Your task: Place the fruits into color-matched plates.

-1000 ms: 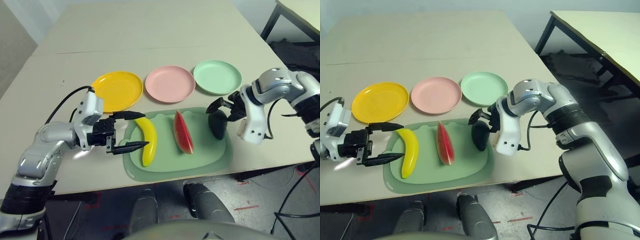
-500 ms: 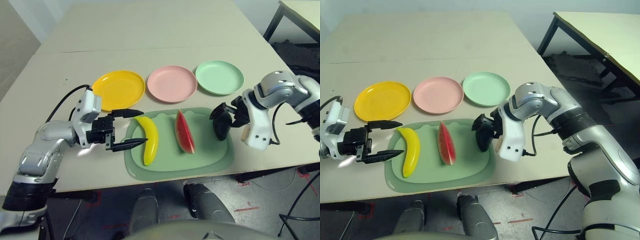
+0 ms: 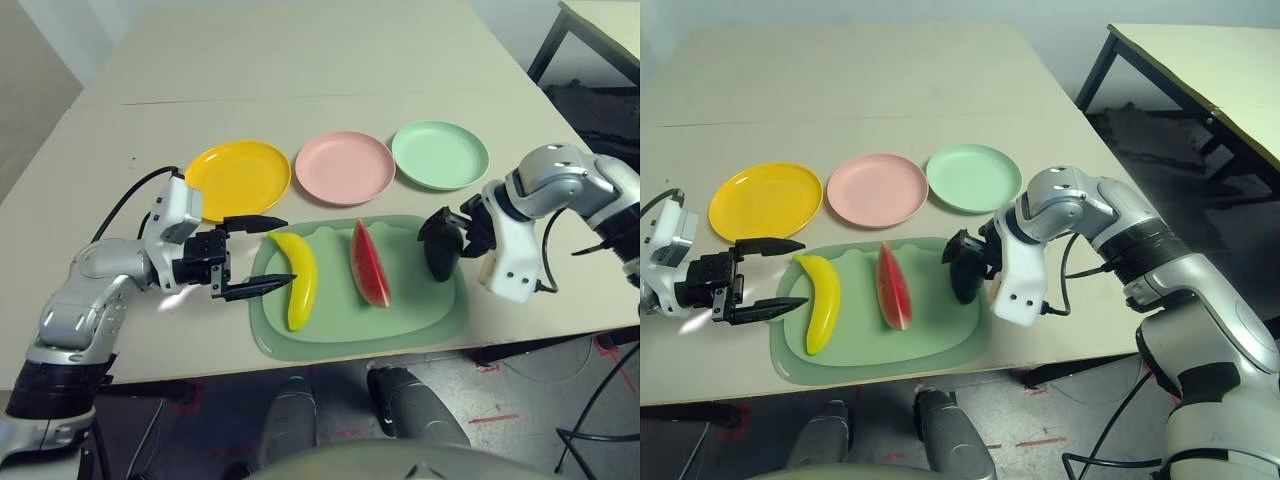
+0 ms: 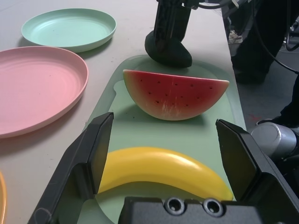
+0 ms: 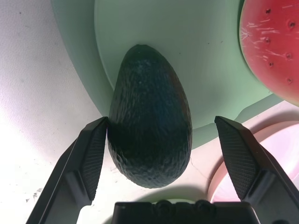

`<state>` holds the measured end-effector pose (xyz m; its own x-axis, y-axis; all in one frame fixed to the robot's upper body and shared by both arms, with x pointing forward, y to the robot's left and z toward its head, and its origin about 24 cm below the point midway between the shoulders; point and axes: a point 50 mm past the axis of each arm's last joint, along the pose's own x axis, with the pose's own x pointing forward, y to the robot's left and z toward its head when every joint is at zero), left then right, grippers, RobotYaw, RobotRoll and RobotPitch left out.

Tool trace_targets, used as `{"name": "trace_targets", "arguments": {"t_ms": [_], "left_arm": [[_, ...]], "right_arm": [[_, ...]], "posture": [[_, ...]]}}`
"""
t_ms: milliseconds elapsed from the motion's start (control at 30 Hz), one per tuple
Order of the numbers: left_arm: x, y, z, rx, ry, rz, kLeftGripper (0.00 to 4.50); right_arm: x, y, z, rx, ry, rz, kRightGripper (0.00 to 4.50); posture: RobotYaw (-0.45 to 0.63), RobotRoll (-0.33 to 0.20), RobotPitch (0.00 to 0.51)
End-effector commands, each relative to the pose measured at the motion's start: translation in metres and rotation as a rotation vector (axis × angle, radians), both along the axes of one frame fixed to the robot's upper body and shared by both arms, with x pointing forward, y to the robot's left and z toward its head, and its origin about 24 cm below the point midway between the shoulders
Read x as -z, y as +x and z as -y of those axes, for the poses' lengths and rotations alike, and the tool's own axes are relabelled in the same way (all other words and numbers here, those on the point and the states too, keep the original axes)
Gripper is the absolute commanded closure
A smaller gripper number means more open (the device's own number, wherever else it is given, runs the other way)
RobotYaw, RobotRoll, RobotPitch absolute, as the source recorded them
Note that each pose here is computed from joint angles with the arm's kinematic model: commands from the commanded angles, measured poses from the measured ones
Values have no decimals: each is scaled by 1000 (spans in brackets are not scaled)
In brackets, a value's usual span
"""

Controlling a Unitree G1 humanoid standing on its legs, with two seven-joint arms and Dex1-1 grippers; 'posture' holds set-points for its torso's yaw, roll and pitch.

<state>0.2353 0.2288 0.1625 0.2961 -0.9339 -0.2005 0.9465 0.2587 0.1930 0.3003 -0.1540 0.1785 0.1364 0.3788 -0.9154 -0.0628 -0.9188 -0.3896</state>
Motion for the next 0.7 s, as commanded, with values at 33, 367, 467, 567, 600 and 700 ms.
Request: {"name": "trace_targets", "arguments": {"t_ms": [33, 367, 467, 567, 600, 700], "left_arm": [[3, -1, 2, 19, 7, -9, 0], [10, -1, -2, 29, 16, -14, 0], [10, -1, -4, 23, 12, -13, 0], [10, 0, -5, 5, -6, -11, 0], [10, 0, -5, -1, -11, -10, 0], [9, 0, -5, -17, -32, -9, 0]], "right_arm": [[6, 0, 1, 10, -13, -13, 1092], [8, 1, 3, 37, -4, -19, 1605], [1, 3, 3, 60, 16, -19, 1605], [-10, 8, 2, 89, 37, 1, 1605], [-13, 10, 2, 98, 42, 6, 1605], [-20, 16, 0, 112, 54, 26, 1605]], "posture": [[-58, 0, 157], [-68, 0, 155], [-68, 0, 155], [-71, 0, 152], [-71, 0, 152], [-71, 0, 152]]}}
